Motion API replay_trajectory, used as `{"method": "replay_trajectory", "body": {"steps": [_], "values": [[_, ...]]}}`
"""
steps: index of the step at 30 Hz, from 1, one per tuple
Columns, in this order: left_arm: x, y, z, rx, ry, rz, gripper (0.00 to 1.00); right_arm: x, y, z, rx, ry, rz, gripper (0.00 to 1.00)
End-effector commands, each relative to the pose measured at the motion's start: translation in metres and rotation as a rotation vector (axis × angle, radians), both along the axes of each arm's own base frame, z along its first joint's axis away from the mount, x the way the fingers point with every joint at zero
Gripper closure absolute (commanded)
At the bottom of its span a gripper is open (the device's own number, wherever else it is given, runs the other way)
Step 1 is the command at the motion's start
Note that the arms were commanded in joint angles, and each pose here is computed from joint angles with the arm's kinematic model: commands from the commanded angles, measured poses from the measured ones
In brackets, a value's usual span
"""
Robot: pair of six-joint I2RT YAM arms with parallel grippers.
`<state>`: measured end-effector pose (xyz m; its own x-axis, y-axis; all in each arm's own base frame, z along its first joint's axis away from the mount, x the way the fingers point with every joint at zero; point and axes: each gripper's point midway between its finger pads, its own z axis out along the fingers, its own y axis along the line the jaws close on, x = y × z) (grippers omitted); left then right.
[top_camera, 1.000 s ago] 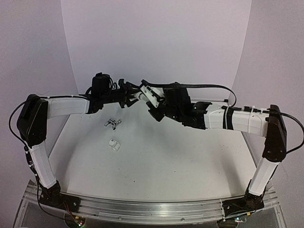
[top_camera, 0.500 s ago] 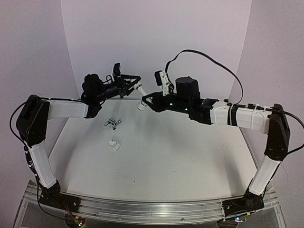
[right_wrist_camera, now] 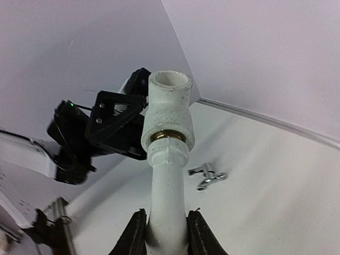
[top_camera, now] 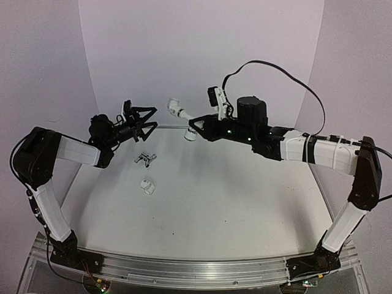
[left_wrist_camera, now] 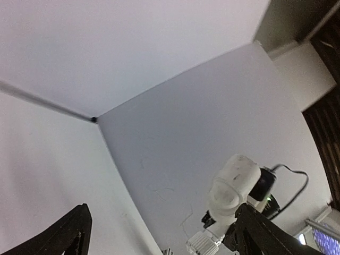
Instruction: Install the water faucets
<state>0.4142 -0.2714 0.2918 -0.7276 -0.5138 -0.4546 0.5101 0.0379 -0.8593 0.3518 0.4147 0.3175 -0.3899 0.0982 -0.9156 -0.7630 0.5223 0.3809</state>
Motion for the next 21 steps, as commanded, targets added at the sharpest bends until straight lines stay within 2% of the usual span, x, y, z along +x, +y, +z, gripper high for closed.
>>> {"method": "replay_trajectory", "body": {"steps": [1, 2, 5, 9, 12, 15, 19, 21], "values": [[0.012, 0.015, -0.014, 0.112, 0.192, 0.057, 0.01, 0.034, -0.013, 0.008, -0.269, -0.342, -0.126, 1.00], [0.013, 0.014, -0.027, 0.186, 0.236, 0.059, 0.01, 0.040, -0.013, 0.000, -0.345, -0.391, -0.130, 1.00], [0.014, 0.013, -0.031, 0.243, 0.276, 0.046, 0.01, 0.052, -0.011, -0.014, -0.470, -0.468, -0.136, 1.00], [0.017, 0.011, -0.028, 0.221, 0.412, 0.016, 0.02, 0.062, -0.005, -0.021, -0.549, -0.526, -0.147, 1.00], [0.019, 0.012, -0.024, 0.146, 0.539, 0.030, 0.03, 0.072, -0.006, -0.033, -0.616, -0.478, -0.183, 1.00], [0.019, 0.011, -0.012, 0.160, 0.515, 0.096, 0.00, 0.071, -0.003, -0.040, -0.668, -0.450, -0.202, 1.00], [0.016, -0.001, -0.032, 0.176, 0.599, 0.102, 0.00, 0.054, -0.003, -0.065, -0.785, -0.485, -0.243, 1.00], [0.015, -0.014, -0.031, 0.214, 0.554, 0.133, 0.00, 0.043, -0.001, -0.077, -0.826, -0.513, -0.238, 1.00]]}}
